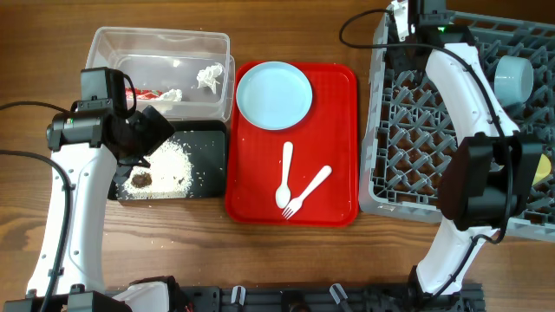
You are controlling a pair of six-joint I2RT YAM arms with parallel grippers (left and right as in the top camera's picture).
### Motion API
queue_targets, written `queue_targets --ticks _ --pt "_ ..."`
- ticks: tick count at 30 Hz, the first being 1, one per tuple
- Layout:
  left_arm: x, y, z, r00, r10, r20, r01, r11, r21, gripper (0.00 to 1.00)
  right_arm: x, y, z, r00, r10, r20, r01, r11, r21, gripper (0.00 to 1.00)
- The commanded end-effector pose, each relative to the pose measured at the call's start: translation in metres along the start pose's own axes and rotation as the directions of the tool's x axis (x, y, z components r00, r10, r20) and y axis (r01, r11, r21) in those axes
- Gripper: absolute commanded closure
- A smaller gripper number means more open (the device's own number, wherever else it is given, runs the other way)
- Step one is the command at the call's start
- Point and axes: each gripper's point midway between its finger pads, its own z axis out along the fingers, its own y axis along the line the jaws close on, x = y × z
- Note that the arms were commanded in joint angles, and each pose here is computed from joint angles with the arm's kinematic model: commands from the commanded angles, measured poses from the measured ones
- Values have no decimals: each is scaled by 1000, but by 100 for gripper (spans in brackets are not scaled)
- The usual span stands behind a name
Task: Sort waste into correct bins and load items into the dishwasher rack
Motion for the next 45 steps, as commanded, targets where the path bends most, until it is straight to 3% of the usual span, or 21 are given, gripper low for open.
queue_targets --ticks 1,6,9,11,16,21,28,33,36,40,45 --pt "-1 1 0 1000 -10 -1 10 1000 3 0 9 -12 9 999 29 -28 -29 999 31 72" --pt "-1 1 0 1000 -10 -1 10 1000 3 0 15 -26 11 996 72 -45 -69 995 73 72" --pt "-1 1 0 1000 -10 -1 10 1000 3 0 24 -51 8 983 171 -60 -155 964 217 73" --pt "0 1 0 1000 -10 -2 10 1000 2 0 29 -69 1 973 225 -59 -194 925 328 82" --pt "0 1 0 1000 -10 -4 10 1000 1 0 32 -88 -14 963 266 -40 -224 876 427 83" --pt "0 1 0 1000 -10 -4 10 1000 0 0 26 -93 -30 948 317 15 -293 856 425 83" --pt "-1 1 0 1000 -10 0 10 1000 3 0 9 -67 -57 945 320 63 -326 923 205 78" --pt "-1 1 0 1000 -10 -1 10 1000 3 0 3 -78 -76 937 331 113 -349 912 216 73" --pt "-1 1 0 1000 -10 -1 10 1000 3 0 13 -94 -74 924 368 104 -382 880 283 74" --pt "-1 1 0 1000 -10 -1 10 1000 3 0 30 -124 -75 847 511 147 -527 769 362 76" --pt "-1 1 0 1000 -10 -1 10 1000 3 0 37 -145 -67 789 588 179 -612 722 323 78"
